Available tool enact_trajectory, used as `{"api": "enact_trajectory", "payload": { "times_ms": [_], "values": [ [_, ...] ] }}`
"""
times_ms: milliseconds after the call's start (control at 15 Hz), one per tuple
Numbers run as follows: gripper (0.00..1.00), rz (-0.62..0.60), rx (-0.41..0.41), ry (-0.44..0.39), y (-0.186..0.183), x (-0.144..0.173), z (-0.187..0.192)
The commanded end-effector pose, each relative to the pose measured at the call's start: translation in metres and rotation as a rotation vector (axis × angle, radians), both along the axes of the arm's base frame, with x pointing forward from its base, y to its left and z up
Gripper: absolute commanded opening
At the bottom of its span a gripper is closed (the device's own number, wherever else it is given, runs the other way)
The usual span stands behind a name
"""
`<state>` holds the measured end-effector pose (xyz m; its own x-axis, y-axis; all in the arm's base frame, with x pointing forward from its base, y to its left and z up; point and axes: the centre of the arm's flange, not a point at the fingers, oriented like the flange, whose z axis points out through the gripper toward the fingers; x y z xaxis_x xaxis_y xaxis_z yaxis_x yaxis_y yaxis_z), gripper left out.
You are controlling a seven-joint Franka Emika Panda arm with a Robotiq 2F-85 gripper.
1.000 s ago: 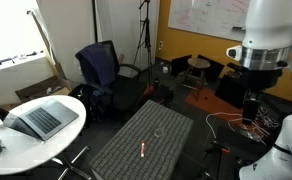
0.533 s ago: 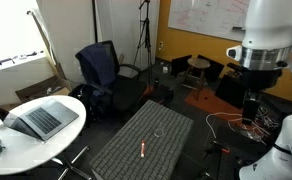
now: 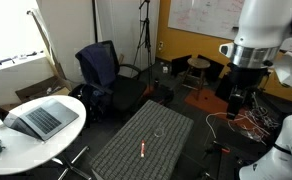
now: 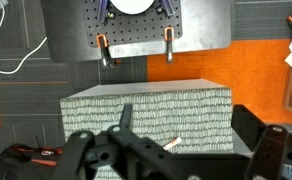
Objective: Pick the marker and put it in the cup
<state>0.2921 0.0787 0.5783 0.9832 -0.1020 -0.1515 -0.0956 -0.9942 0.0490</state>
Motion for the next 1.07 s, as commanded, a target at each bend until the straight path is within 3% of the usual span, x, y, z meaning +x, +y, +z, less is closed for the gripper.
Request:
{"api": "enact_trajectory", "payload": {
  "times_ms": [0,267,600,1000],
  "values": [
    [1.0,0.003,-0.016,-0.077,-0.003,0.024,-0.014],
    [1.0,-0.012,-0.01,-0.193,0.003,0.052,-0.032],
    [1.0,-0.023,0.056,-0.307,0.022,0.082,-0.055],
    [1.0,-0.117,0.137,-0.413,0.039,0.122,-0.079]
  ]
}}
